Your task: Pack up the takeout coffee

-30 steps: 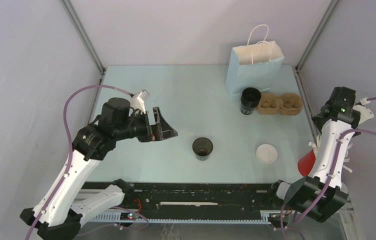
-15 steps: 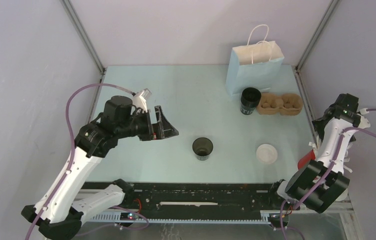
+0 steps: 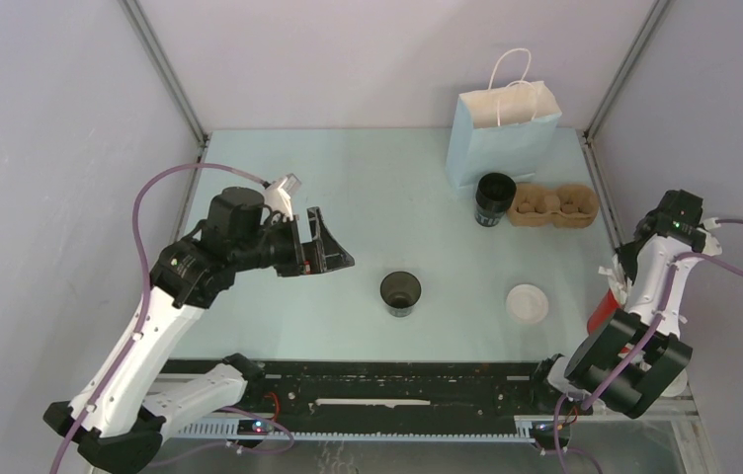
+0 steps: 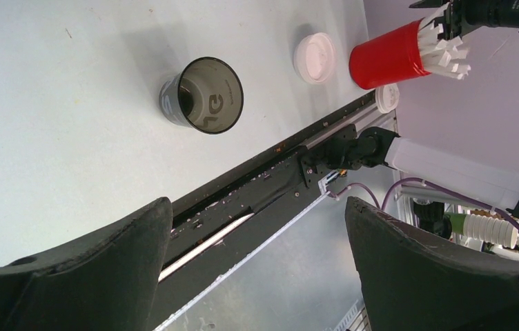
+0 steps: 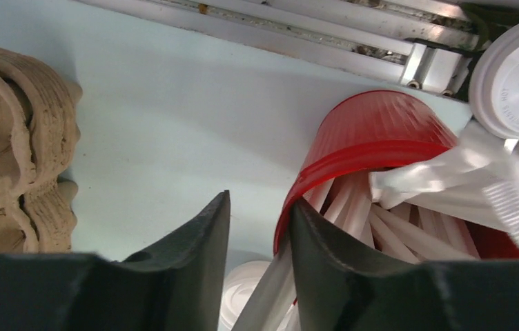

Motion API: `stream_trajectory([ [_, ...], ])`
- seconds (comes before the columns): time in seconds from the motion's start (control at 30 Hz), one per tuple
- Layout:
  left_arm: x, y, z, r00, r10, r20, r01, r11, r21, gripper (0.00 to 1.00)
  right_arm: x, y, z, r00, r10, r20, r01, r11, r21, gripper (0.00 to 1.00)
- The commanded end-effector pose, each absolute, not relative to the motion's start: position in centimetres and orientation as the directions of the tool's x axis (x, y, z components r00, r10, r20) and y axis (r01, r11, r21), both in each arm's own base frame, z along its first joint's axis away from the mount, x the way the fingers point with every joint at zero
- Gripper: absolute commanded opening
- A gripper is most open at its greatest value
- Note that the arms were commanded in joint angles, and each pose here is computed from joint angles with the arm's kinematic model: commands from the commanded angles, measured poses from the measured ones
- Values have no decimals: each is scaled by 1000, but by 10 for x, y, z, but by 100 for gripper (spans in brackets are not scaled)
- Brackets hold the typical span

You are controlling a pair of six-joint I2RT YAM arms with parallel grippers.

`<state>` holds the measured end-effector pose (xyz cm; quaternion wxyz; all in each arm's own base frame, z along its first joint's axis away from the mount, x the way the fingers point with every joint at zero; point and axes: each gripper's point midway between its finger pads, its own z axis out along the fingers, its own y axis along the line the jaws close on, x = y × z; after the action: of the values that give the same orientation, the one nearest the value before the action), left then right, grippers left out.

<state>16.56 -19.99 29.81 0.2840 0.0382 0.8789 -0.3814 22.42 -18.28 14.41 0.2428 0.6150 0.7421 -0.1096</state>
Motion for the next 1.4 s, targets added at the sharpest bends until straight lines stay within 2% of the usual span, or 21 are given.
stream_trajectory([
  [0.0, 166, -204, 319, -803, -141, -579, 350, 675, -650, 100, 245, -175, 145, -122, 866, -485, 946, 249, 207, 40],
  [0.07, 166, -204, 320, -802, -143, -580, 349, 675, -650, 100, 255, -168, 147, -143, 861, -489, 930, 285, 230, 33],
  [0.27, 167, -205, 319, -804, -143, -578, 347, 676, -650, 100, 303, -141, 162, -187, 839, -510, 846, 402, 351, 29],
  [0.53, 169, -205, 320, -804, -138, -579, 349, 678, -646, 100, 358, -113, 163, -253, 818, -517, 782, 487, 388, 30],
  [0.77, 172, -205, 319, -803, -143, -579, 344, 682, -646, 100, 377, -104, 198, -300, 758, -579, 702, 587, 404, 37],
  [0.87, 173, -207, 320, -803, -144, -578, 348, 674, -651, 100, 375, -106, 211, -318, 732, -602, 686, 616, 387, 44],
  [1.07, 172, -208, 322, -800, -146, -582, 355, 668, -655, 100, 352, -108, 253, -372, 673, -639, 676, 668, 309, 74],
  [1.2, 168, -205, 324, -792, -145, -593, 363, 668, -649, 100, 309, -115, 294, -386, 593, -707, 687, 696, 209, 85],
  [1.37, 164, -202, 328, -783, -143, -605, 378, 663, -646, 100, 249, -121, 322, -298, 521, -800, 706, 684, 182, 99],
])
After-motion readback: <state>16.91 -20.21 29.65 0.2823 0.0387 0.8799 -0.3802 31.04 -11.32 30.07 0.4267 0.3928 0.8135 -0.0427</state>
